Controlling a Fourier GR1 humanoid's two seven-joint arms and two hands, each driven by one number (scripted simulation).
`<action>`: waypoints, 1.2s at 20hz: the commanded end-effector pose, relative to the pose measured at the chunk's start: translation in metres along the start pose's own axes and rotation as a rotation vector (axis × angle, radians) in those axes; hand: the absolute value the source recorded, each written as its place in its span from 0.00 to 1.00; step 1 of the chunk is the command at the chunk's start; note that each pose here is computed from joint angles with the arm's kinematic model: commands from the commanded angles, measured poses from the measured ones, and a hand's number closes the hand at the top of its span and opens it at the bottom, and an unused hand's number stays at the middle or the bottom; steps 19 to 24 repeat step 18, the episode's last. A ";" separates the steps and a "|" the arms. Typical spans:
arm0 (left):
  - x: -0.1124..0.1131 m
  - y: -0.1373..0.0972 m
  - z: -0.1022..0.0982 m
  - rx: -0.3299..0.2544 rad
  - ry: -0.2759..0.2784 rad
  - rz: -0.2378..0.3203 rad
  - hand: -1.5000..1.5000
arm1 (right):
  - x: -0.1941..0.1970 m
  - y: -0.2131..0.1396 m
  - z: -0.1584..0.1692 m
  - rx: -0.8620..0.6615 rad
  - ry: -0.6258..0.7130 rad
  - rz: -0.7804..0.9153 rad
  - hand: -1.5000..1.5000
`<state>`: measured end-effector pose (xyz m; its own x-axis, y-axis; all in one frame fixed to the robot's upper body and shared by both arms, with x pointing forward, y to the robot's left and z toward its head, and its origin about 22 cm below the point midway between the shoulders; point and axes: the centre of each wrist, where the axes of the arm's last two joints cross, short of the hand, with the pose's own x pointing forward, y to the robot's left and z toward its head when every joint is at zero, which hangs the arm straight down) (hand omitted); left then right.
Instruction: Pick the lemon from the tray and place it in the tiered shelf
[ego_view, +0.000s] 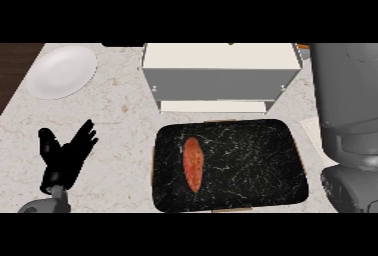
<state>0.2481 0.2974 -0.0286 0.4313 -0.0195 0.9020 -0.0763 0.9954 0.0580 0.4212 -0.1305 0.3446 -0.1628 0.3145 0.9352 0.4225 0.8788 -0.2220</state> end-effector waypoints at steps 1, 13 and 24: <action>-0.001 0.006 -0.002 0.012 0.036 0.006 0.50 | 0.004 -0.028 -0.011 -0.154 -0.008 0.004 0.00; -0.004 0.000 0.001 0.021 0.024 0.010 0.50 | -0.029 -0.174 -0.016 -0.306 0.113 -0.093 0.00; 0.003 -0.002 0.011 0.024 0.032 0.010 0.50 | -0.034 -0.243 -0.003 -0.262 0.072 -0.133 0.00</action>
